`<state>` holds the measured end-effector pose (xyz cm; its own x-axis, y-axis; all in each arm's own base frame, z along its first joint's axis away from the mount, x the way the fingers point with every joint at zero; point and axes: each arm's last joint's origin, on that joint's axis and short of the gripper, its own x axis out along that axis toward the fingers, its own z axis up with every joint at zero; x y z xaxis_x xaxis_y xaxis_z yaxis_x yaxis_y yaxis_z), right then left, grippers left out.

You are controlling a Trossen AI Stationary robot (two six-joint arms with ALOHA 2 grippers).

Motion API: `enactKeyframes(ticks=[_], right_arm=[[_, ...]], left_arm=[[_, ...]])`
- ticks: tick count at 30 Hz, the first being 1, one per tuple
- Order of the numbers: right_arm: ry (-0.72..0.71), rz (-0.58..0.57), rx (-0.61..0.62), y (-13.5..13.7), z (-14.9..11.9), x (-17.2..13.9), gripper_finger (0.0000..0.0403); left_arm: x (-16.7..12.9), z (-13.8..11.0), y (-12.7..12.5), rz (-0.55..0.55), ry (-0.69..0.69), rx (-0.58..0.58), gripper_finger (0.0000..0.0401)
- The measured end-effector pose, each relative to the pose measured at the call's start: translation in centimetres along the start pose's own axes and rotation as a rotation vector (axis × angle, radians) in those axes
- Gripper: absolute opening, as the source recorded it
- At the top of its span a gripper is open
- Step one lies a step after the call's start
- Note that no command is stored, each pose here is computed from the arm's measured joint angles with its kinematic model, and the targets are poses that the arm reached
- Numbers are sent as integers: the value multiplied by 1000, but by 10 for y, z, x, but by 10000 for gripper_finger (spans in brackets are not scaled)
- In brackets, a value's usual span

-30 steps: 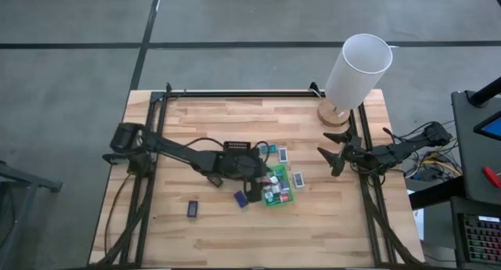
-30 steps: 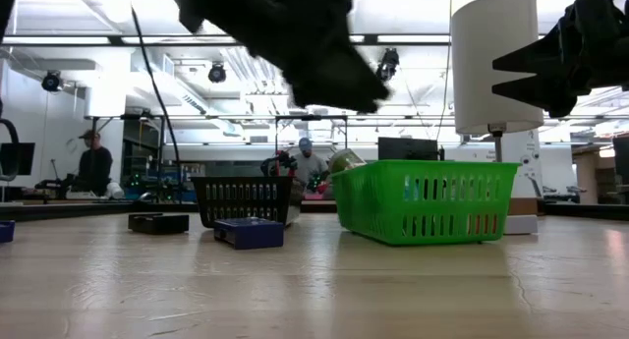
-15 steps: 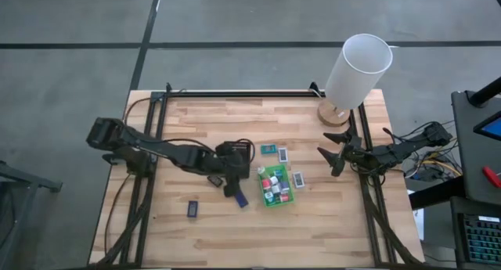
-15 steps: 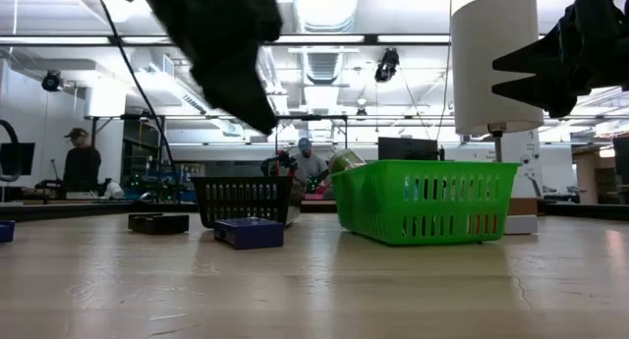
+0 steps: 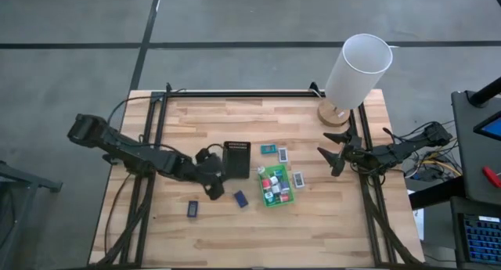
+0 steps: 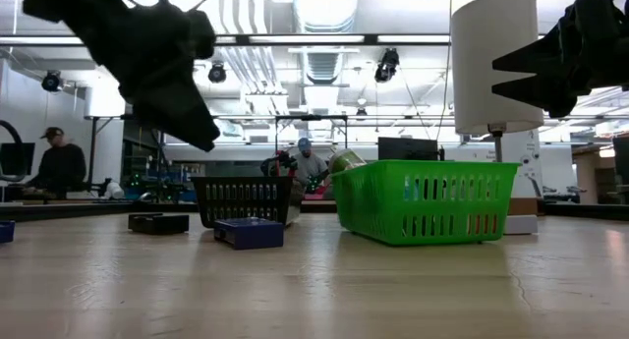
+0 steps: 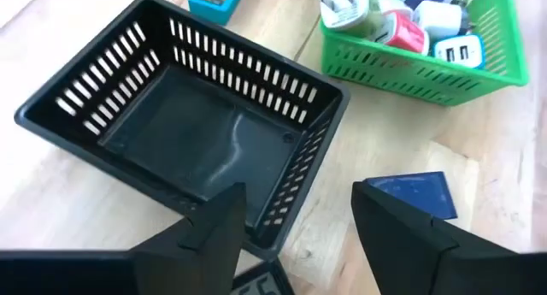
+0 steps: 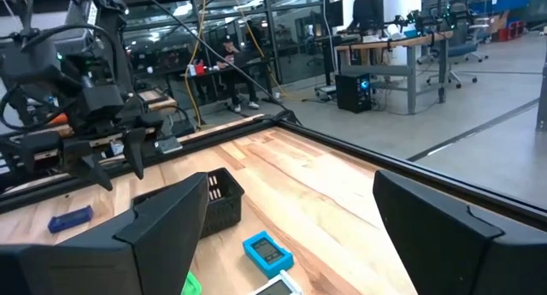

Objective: Pick & Place Office items
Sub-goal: Put the black digital clock into the black bin

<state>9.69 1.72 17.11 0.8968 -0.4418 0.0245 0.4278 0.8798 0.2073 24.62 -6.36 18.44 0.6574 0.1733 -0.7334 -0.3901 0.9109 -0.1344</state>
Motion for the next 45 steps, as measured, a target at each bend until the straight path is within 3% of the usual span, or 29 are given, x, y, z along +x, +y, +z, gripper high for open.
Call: enactKeyframes(ticks=[6, 11, 27, 45], right_arm=[[0, 0, 0, 0, 0, 0, 329], [0, 0, 0, 0, 0, 0, 332], [0, 0, 0, 0, 0, 0, 329], [0, 0, 0, 0, 0, 0, 329]], left_arm=[[-9, 0, 7, -55, -110, -47, 220], [-14, 6, 7, -50, -161, 12, 220], [-12, 4, 11, 46, -177, 59, 220], [-12, 2, 13, 71, -160, 75, 220]])
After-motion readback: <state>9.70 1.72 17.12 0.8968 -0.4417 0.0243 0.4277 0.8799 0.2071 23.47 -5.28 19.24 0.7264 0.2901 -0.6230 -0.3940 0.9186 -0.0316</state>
